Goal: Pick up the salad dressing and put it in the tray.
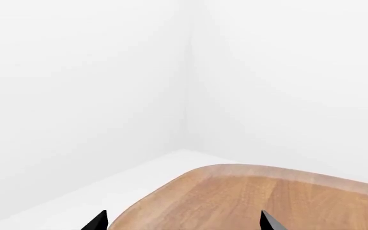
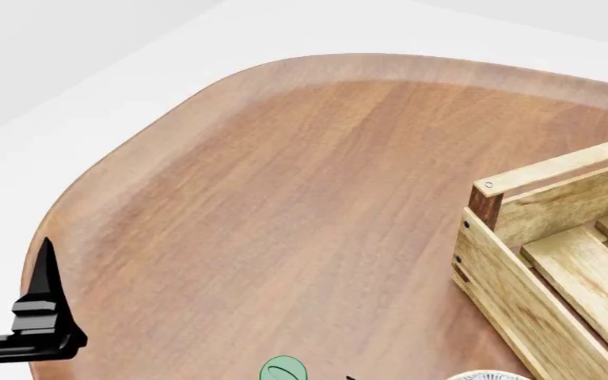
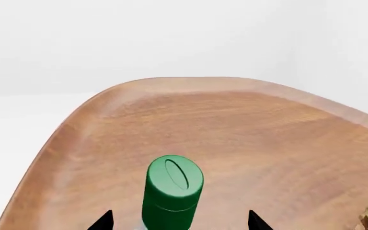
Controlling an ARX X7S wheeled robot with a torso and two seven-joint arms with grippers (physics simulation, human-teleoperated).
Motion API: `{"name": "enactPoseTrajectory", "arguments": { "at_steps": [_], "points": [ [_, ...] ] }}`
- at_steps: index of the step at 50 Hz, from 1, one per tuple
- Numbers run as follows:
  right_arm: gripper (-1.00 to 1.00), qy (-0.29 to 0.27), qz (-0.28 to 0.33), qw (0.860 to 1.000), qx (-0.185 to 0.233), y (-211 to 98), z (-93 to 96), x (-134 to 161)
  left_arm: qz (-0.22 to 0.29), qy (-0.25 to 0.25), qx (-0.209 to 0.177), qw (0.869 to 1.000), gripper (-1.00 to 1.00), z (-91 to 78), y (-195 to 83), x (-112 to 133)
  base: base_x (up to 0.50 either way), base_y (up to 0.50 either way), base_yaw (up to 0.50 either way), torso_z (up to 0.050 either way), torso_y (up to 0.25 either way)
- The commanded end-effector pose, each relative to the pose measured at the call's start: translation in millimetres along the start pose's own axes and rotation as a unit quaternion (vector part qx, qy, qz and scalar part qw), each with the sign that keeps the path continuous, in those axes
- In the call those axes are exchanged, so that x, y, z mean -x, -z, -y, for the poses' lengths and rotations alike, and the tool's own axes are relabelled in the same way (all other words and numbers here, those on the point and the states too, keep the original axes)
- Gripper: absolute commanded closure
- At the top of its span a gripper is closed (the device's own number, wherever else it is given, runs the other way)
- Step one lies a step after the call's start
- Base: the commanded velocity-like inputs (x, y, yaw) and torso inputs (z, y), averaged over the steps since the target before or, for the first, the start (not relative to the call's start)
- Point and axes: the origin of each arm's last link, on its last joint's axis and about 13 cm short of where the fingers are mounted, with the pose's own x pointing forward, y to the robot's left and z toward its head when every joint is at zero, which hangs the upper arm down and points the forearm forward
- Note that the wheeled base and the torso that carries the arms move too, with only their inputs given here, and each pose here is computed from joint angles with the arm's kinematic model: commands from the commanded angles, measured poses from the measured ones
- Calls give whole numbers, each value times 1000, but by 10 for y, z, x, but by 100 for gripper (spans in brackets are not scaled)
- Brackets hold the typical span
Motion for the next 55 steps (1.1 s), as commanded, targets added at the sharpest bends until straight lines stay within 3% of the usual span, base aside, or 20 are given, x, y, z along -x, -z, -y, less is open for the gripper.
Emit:
{"name": "enactPoseTrajectory", "arguments": {
  "at_steps": [1, 8, 15, 25, 39, 40, 48, 55],
  "points": [
    [-100, -35, -14, 999, -10, 90, -70, -135, -1, 0, 0, 1000, -100, -4, 5, 3, 0, 0, 0, 0, 0],
    [-100, -41, -15, 999, -11, 100, -77, -215, -1, 0, 0, 1000, -100, -8, 11, 1, 0, 0, 0, 0, 0],
    [-100, 6, -21, 1000, -16, 134, -6, -319, 0, -1, 0, 1000, -100, -13, 3, 0, 0, 0, 0, 0, 0],
    [-100, 21, -25, 999, -15, 174, 51, -430, 1, 0, -1, 1000, -100, -10, -5, -6, 0, 0, 0, 0, 0],
    [-100, -10, -29, 999, -16, 257, -37, -510, 1, -2, 0, 1000, -100, -21, 4, -3, 0, 0, 0, 0, 0],
    [100, -8, -29, 999, -16, 266, -41, -520, 1, -3, 0, 1000, -100, -22, 6, -4, 0, 0, 0, 0, 0],
    [100, -15, -33, 999, -17, 307, -73, -536, -1, -4, 0, 1000, -100, -29, 15, -2, 0, 0, 0, 0, 0],
    [100, 12, -15, 1000, -12, 208, -43, -499, -1, -5, 1, 1000, -100, -35, 21, 0, 0, 0, 0, 0, 0]
  ]
}}
